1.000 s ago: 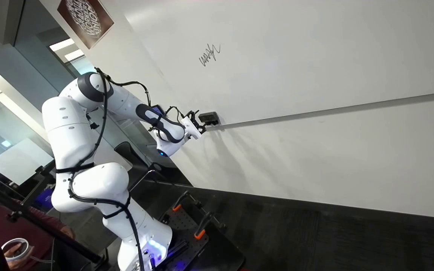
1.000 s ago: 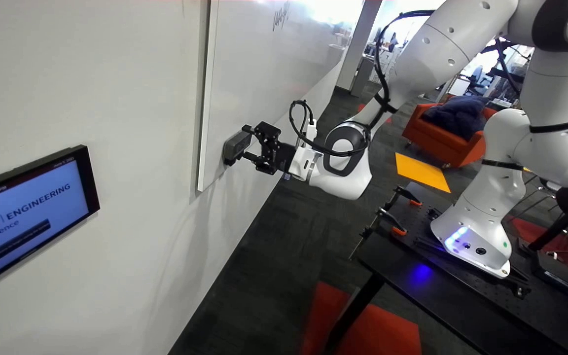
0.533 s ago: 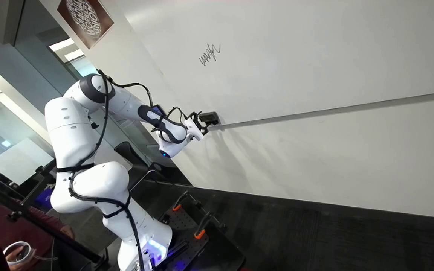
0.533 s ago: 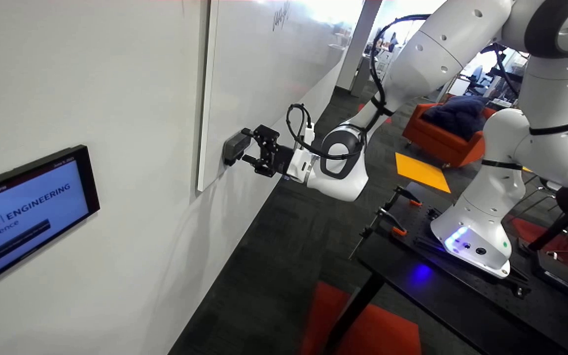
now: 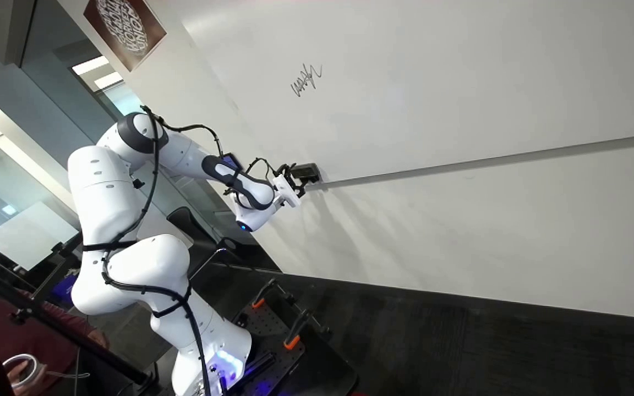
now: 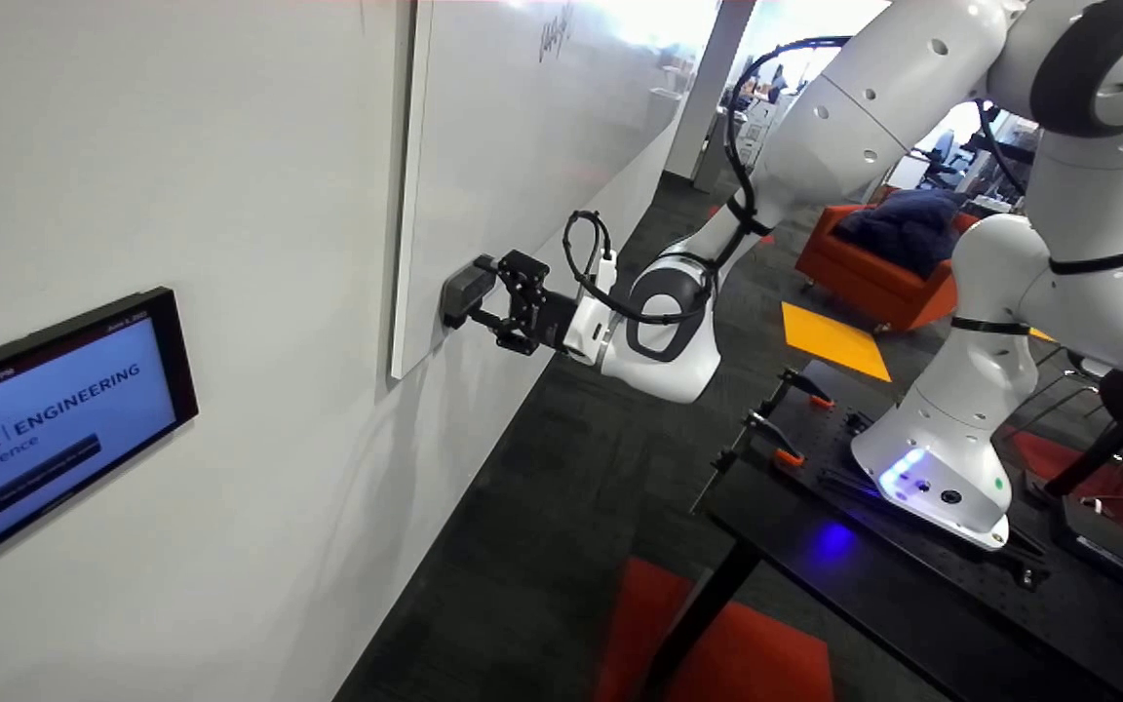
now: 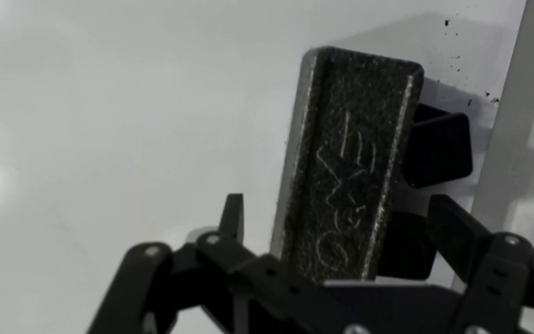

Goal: Use the gray eraser to erase the white board

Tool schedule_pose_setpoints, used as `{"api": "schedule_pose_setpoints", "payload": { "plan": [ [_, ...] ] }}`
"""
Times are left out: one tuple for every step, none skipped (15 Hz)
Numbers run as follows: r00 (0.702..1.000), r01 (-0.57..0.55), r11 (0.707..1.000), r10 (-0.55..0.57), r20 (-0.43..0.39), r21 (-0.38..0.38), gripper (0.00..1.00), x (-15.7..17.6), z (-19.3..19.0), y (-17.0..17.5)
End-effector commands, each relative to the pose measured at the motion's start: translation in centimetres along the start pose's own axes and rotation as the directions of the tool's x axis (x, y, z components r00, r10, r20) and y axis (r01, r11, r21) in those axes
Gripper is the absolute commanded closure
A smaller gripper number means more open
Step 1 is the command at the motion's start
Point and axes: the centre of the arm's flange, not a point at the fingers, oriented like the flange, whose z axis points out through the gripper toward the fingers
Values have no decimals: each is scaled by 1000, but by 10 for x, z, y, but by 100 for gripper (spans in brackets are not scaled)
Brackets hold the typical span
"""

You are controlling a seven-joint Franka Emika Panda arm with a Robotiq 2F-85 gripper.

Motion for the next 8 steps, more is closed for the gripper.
{"api": "schedule_pose_setpoints", "payload": {
  "plan": [
    [1000,-23,999,23,7,-34,0,-11,10,2],
    [1000,-21,999,21,9,-37,0,-13,10,2],
    [1000,-21,999,21,10,-38,0,-14,11,3],
    [1000,-20,999,20,11,-39,0,-15,12,3],
    [1000,-20,999,21,11,-39,25,-15,13,3],
    [1000,-20,999,21,11,-40,26,-15,14,3],
    [1000,-21,999,21,10,-39,34,-15,14,2],
    [1000,-19,999,20,8,-36,41,-14,13,0]
  ]
}}
